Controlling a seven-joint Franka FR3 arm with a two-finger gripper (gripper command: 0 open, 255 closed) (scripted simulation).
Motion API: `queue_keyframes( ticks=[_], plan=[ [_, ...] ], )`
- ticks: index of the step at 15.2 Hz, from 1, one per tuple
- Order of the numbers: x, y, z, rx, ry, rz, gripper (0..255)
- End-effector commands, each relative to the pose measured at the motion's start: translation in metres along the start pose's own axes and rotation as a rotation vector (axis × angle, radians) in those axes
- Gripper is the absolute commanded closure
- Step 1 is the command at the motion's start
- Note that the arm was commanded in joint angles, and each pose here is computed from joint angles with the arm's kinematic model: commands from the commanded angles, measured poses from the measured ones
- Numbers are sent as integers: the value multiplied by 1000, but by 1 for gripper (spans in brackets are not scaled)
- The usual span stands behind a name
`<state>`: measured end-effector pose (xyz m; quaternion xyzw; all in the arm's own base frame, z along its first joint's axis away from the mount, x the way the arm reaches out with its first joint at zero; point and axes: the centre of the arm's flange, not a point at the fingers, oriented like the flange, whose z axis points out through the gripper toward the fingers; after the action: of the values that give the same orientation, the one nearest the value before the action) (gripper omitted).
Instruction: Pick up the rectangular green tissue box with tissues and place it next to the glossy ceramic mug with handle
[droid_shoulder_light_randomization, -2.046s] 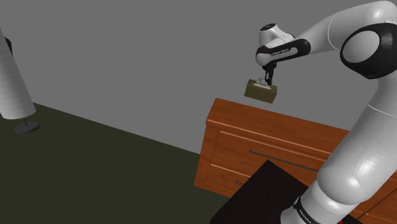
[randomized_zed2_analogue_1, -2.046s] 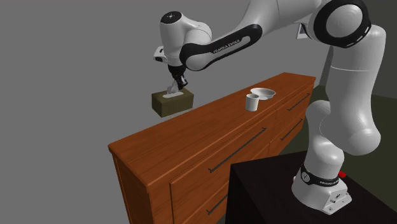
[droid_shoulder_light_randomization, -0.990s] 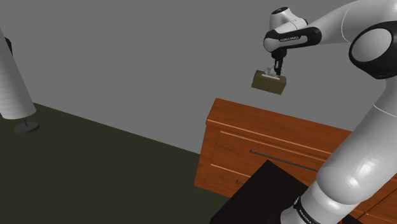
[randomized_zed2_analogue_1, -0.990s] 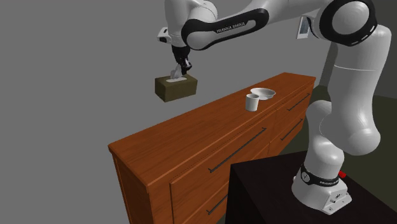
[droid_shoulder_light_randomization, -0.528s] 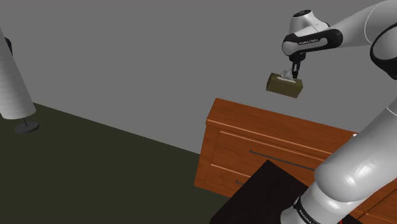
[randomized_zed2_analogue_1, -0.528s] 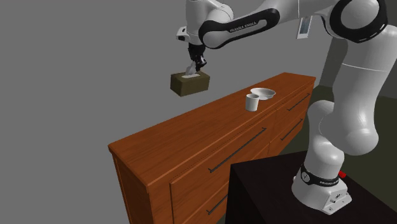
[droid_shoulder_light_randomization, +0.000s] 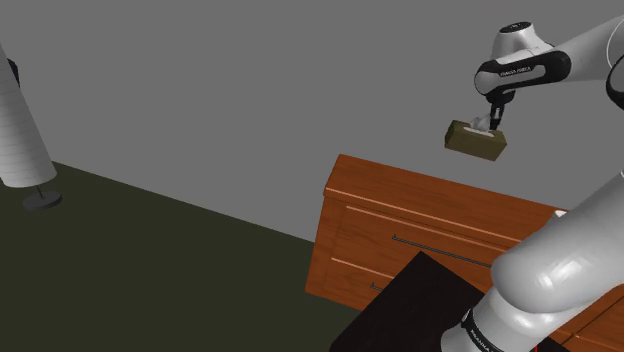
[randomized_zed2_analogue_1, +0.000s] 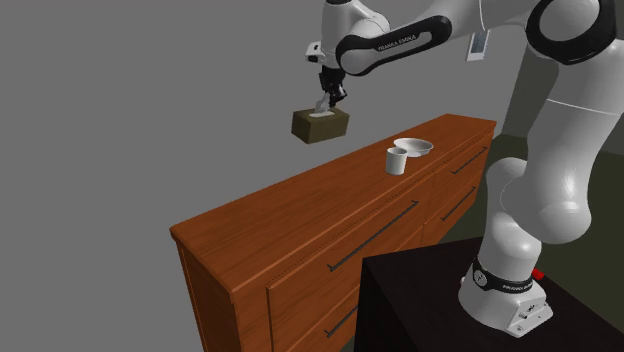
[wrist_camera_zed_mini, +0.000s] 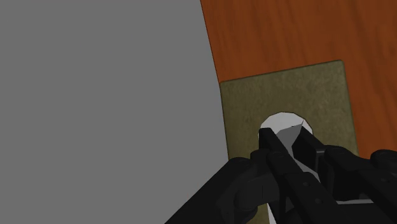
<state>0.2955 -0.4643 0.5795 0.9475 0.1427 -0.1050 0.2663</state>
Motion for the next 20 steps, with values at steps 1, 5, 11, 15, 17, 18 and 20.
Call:
queue_keyframes(
  ticks=[1,5,11,15,17,18,20],
  plan=[
    [-23,6,10,-1,0,-1,255],
    [-71,14,30,-1,0,-1,255],
    [-125,19,63,-1,0,-1,255],
    [-120,9,80,-1,0,-1,255],
    [-117,4,89,-1,0,-1,255],
    [-115,2,93,-1,0,-1,255],
    [-112,-3,102,-1,0,-1,255]
  ],
)
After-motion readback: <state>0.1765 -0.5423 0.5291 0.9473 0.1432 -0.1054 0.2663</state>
